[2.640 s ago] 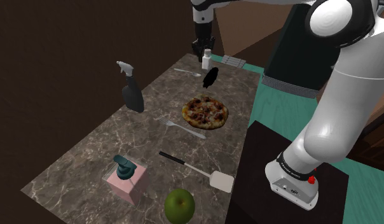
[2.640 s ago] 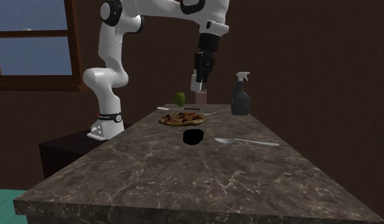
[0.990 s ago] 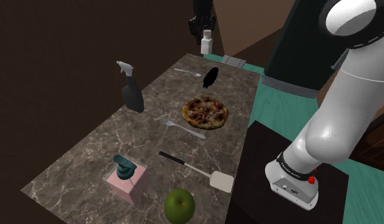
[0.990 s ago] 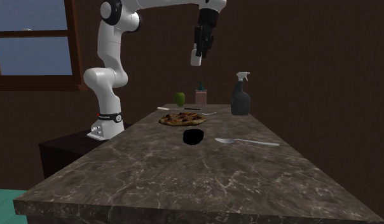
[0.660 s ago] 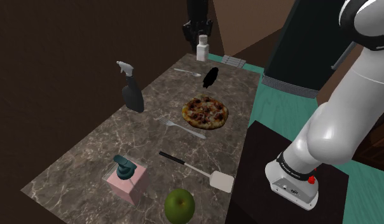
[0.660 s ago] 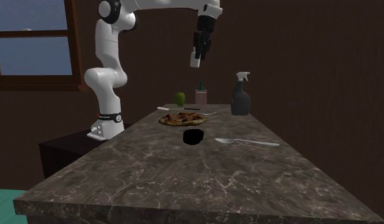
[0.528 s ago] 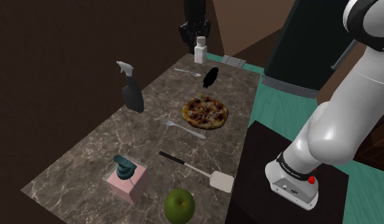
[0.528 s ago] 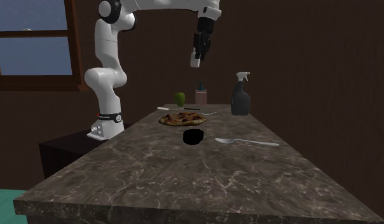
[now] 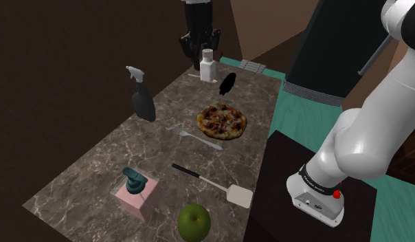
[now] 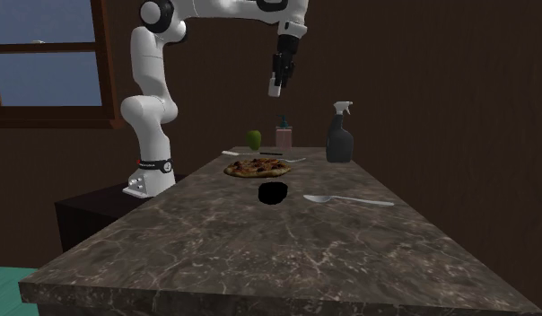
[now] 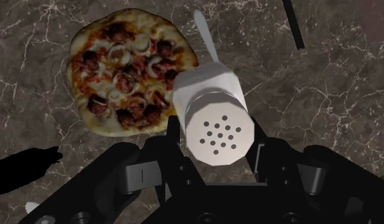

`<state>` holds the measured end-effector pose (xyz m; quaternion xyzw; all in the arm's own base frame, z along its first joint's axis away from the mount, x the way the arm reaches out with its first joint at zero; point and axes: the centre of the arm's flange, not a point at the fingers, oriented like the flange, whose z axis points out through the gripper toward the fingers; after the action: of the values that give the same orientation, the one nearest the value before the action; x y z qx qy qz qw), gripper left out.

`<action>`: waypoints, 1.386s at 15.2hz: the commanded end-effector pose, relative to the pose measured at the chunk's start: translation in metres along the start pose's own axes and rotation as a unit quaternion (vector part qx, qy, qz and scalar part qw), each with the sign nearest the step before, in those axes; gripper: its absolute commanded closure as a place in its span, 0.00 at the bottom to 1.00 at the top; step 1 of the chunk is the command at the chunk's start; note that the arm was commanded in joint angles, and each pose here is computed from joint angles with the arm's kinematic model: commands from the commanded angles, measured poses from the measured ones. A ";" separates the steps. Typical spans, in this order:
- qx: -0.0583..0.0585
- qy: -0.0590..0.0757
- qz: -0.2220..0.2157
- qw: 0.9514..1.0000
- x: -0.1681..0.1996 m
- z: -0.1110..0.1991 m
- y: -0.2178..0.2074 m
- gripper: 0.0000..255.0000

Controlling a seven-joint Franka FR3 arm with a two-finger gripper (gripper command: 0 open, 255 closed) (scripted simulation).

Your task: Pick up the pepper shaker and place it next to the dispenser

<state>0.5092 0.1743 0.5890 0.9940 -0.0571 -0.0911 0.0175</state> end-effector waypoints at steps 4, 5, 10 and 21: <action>0.000 0.000 0.001 1.000 -0.033 0.005 -0.059 1.00; 0.000 0.000 0.001 1.000 -0.039 0.005 -0.071 1.00; 0.000 0.000 0.001 1.000 -0.072 0.009 -0.128 1.00; 0.000 0.000 0.001 1.000 -0.144 0.016 -0.254 1.00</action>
<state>0.4004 0.4309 0.5888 0.9940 -0.0571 -0.0913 0.0178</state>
